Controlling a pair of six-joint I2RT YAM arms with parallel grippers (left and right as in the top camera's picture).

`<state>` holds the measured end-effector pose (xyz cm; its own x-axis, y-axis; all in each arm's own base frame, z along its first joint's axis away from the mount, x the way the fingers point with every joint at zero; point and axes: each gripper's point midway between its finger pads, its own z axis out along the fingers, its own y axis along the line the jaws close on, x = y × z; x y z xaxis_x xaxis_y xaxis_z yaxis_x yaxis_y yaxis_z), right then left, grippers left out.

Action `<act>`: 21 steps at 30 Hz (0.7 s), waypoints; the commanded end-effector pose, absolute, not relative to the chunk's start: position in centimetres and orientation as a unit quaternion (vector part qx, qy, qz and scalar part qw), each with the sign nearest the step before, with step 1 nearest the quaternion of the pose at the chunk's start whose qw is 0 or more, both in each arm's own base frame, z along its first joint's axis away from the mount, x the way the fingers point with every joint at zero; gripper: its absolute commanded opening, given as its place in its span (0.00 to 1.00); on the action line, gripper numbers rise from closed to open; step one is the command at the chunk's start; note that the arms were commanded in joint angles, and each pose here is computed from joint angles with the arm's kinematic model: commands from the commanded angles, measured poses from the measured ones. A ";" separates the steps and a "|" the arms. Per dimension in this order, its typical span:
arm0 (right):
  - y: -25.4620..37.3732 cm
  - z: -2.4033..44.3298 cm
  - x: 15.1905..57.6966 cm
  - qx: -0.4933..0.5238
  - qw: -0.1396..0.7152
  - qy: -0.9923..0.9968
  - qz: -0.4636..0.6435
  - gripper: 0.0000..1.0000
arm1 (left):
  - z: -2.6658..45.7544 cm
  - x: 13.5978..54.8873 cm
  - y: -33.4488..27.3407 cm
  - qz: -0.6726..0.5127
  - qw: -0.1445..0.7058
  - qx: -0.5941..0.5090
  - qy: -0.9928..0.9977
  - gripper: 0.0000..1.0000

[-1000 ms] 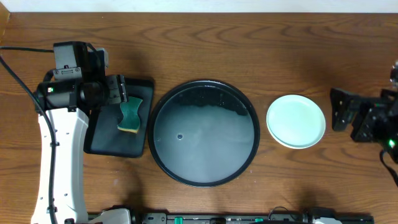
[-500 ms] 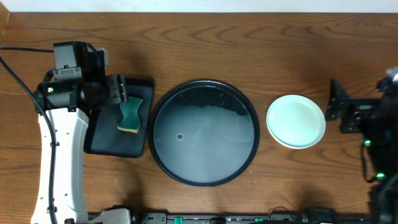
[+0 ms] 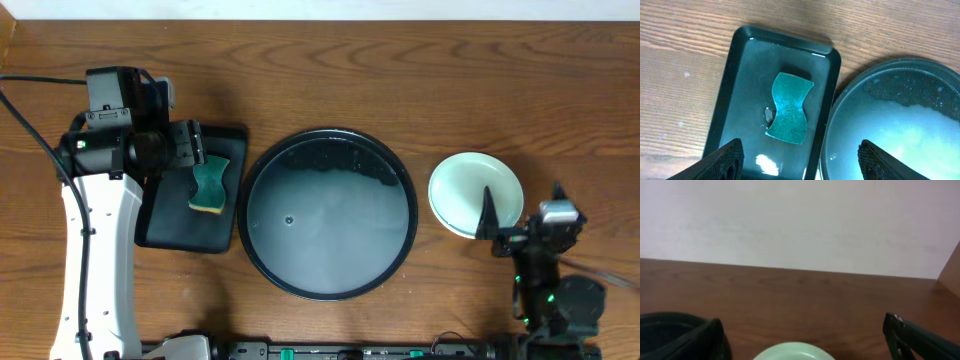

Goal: Clean dirty plates on tray and stack at the side

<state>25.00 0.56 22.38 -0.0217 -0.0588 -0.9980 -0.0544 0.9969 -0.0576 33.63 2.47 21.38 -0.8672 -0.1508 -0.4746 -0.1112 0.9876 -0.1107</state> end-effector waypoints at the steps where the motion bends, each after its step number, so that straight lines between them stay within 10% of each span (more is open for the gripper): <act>1: 0.7 20.6 24.6 -0.047 0.710 0.702 -0.006 0.99 | 21.7 33.7 2.3 -0.046 0.252 -0.069 0.964 0.74; 21: 0.6 15.7 24.6 -0.041 0.680 0.732 0.001 0.99 | 21.7 33.7 2.3 -0.046 0.252 -0.069 0.964 0.74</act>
